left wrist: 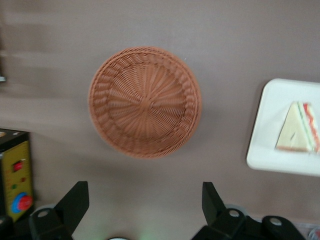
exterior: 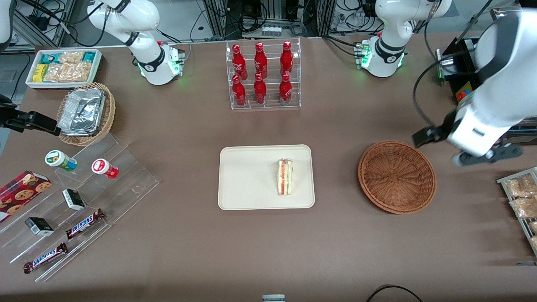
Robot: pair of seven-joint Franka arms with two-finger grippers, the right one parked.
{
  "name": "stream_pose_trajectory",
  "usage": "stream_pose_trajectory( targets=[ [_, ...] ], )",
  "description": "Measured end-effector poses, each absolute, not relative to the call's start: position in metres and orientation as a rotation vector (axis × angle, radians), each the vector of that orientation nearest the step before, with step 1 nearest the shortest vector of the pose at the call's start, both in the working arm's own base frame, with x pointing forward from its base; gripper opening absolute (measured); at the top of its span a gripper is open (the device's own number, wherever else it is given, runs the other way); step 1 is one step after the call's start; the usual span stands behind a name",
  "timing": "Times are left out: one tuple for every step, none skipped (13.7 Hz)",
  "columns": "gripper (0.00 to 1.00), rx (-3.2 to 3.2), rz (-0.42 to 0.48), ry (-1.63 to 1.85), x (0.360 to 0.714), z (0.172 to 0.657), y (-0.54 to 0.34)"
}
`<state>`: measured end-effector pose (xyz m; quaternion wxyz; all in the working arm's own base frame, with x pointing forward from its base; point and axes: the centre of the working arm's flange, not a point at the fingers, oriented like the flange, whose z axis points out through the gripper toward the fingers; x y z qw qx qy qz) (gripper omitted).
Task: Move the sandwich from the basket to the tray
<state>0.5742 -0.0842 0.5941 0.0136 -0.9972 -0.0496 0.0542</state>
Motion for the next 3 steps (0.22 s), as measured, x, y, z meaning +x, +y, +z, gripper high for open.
stream_pose_trajectory(
  targets=[
    [1.0,-3.109,0.163,-0.11,0.569,0.604,-0.077],
    [1.0,-3.11,0.161,-0.083,0.565,0.611,-0.07],
    [1.0,-3.109,0.168,-0.067,0.561,0.616,-0.064]
  ],
)
